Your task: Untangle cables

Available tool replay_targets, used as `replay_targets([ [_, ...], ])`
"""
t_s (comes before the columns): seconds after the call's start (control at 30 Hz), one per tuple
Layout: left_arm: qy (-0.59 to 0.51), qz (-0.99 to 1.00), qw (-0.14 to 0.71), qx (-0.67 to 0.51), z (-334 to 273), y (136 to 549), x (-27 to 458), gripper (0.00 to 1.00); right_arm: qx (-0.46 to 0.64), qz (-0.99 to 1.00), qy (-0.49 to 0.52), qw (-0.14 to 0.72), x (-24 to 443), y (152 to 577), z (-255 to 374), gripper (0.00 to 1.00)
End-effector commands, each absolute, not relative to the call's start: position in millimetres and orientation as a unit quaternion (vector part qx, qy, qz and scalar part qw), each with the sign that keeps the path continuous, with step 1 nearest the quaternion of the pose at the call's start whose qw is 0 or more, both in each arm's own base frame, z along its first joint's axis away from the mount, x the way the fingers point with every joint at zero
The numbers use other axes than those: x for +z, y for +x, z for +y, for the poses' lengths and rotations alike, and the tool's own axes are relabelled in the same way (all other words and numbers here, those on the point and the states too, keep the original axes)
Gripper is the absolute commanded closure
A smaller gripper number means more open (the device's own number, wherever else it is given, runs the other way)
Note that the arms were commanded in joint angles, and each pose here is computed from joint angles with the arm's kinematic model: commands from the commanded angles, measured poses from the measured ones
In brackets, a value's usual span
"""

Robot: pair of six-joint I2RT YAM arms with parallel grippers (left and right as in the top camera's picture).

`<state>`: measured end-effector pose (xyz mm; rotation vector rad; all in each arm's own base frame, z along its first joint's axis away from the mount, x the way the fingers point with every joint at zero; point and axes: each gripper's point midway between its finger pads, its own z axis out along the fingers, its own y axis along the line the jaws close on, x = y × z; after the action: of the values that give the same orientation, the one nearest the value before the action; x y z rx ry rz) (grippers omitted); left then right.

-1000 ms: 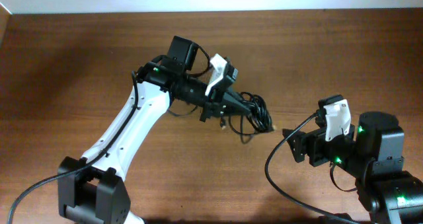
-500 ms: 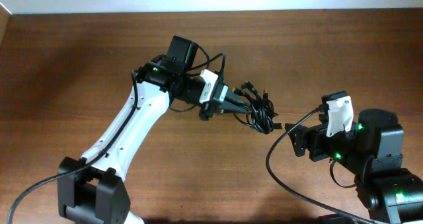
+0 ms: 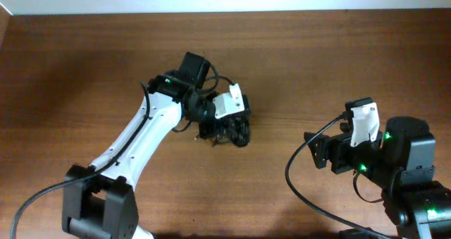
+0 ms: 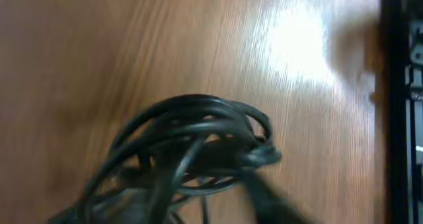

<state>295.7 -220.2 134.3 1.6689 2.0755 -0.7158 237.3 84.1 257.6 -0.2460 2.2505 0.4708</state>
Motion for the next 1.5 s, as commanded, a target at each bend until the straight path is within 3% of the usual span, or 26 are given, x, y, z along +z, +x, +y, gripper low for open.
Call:
replay_targets([
  [0.0,0.570,0.763,0.180,-0.248,-214.5,292.4,132.3,0.01,0.191,0.887,-0.096,0.409,265.2,237.6,84.8,0.08],
  [0.1,0.531,0.790,0.168,-0.256,-214.4,292.7,132.3,0.01,0.191,0.889,-0.095,0.405,263.5,236.2,84.6,0.08],
  [0.23,0.369,0.878,0.095,-0.289,-226.3,279.7,131.4,0.01,0.186,0.891,-0.092,0.404,262.2,236.2,82.8,0.08],
  [0.33,0.432,0.867,0.081,-0.237,-249.0,255.2,120.9,0.01,0.150,0.906,-0.044,0.394,253.6,237.3,65.4,0.08],
  [0.47,0.363,0.922,0.082,-0.110,-237.2,259.5,102.3,0.01,0.139,0.913,-0.035,0.383,248.2,234.3,60.8,0.08],
  [0.83,0.381,0.909,0.115,-0.120,-239.1,242.4,21.7,0.02,0.139,0.913,-0.035,0.381,247.3,233.5,60.7,0.08],
  [0.9,0.383,0.908,0.118,-0.121,-240.0,243.5,21.5,0.34,0.139,0.914,-0.034,0.379,246.6,232.8,60.7,0.08],
  [1.0,0.385,0.905,0.115,-0.138,-245.2,240.4,23.0,1.00,0.138,0.915,-0.034,0.376,245.5,231.8,60.5,0.08],
  [1.13,0.406,0.879,0.130,-0.213,-271.3,234.8,45.3,1.00,0.154,0.918,0.012,0.366,243.9,230.6,59.6,0.08],
  [1.23,0.442,0.826,0.239,-0.254,-287.5,245.3,126.7,1.00,0.172,0.927,0.076,0.324,232.8,218.9,58.6,0.07],
  [1.27,0.439,0.818,0.271,-0.254,-285.1,249.4,146.4,1.00,0.180,0.928,0.091,0.315,231.0,216.2,59.7,0.03],
  [1.37,0.390,0.788,0.400,-0.261,-252.8,263.8,234.9,1.00,0.270,0.916,0.052,0.293,241.0,207.9,92.0,0.01],
  [1.47,0.309,0.799,0.436,-0.275,-224.8,275.3,265.5,1.00,0.321,0.901,-0.006,0.292,252.5,202.1,112.6,0.00],
])
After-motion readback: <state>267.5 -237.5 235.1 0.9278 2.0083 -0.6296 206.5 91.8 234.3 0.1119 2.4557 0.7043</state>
